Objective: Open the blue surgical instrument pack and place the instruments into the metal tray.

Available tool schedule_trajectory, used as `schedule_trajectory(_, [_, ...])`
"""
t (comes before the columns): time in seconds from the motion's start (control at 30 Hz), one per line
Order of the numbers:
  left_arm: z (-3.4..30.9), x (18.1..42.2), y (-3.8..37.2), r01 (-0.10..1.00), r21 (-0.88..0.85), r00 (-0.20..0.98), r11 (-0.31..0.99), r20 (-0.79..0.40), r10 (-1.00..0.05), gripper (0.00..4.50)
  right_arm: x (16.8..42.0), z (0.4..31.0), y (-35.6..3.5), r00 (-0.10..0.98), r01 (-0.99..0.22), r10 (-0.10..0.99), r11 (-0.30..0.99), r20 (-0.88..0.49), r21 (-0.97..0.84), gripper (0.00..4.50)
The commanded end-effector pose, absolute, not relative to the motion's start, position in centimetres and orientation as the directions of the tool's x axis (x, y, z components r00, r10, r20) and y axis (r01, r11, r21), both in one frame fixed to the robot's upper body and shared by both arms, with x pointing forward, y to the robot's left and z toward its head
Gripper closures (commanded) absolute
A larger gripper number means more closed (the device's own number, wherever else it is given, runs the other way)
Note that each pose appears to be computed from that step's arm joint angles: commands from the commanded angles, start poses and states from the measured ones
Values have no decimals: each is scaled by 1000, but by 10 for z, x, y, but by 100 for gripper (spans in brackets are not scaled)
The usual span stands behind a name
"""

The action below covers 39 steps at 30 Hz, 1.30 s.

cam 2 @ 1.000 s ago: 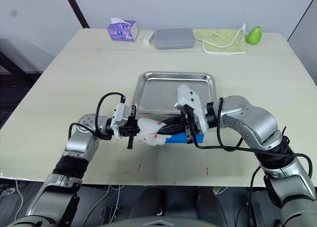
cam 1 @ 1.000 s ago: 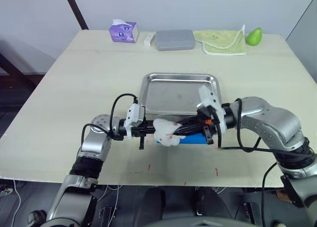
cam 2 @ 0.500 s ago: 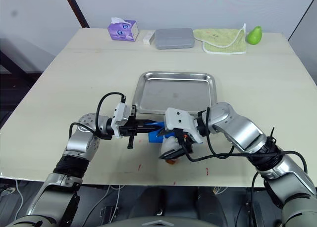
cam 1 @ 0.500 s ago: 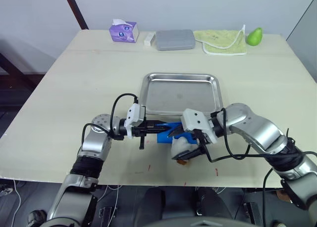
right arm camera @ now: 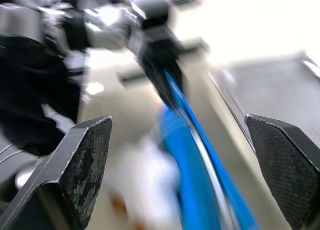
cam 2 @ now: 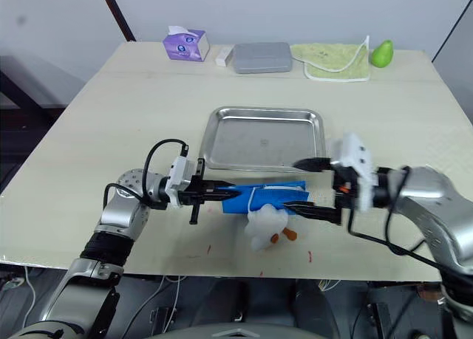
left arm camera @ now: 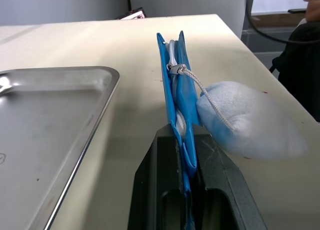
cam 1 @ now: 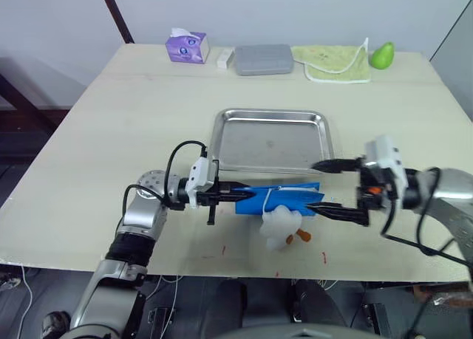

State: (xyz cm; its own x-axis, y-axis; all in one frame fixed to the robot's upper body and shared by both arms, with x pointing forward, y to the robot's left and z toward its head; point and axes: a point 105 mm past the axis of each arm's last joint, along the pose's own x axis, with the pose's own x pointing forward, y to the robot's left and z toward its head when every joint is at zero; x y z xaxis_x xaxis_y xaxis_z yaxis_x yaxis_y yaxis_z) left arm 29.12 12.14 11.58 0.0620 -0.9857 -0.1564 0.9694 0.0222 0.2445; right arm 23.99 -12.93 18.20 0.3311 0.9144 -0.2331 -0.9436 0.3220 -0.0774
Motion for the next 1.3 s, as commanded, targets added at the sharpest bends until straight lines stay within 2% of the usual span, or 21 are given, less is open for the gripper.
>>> schedule_trajectory(0.03, [108,289,126,973,229,55,11,-186,-981,450,239,202,-149,466,-879,876,442,-126,-179,5])
schedule_trajectory(0.07, [108,289,127,973,229,56,11,-187,-981,450,239,194,-161,515,-851,840,477,-172,-219,5])
schedule_trajectory(0.1, [108,289,127,973,230,55,11,-186,-981,450,242,195,-173,587,-795,802,546,-106,-265,5])
schedule_trajectory(0.13, [108,289,127,973,231,57,12,-185,-981,450,227,180,-178,477,-875,857,443,-195,-194,5])
schedule_trajectory(0.2, [108,289,128,972,233,59,14,-184,-981,450,221,173,-194,460,-888,866,446,-196,-114,5])
schedule_trajectory(0.3, [107,289,128,972,233,58,13,-186,-981,450,223,169,-203,472,-882,856,453,-212,-132,5])
schedule_trajectory(0.4, [106,289,128,972,234,59,14,-186,-981,450,228,168,-195,447,-894,873,427,-194,-136,5])
schedule_trajectory(0.77, [107,286,123,971,237,55,12,-176,-983,450,260,155,-128,291,-956,945,279,-153,-95,5])
schedule_trajectory(0.97, [110,284,122,970,243,59,14,-177,-982,450,274,140,-119,250,-968,957,244,-151,-56,5])
schedule_trajectory(1.13, [111,284,121,970,243,60,16,-176,-983,450,277,135,-111,210,-978,968,206,-139,-42,5])
schedule_trajectory(1.3, [111,284,122,970,243,67,23,-176,-982,450,280,131,-109,214,-977,969,211,-122,-37,5])
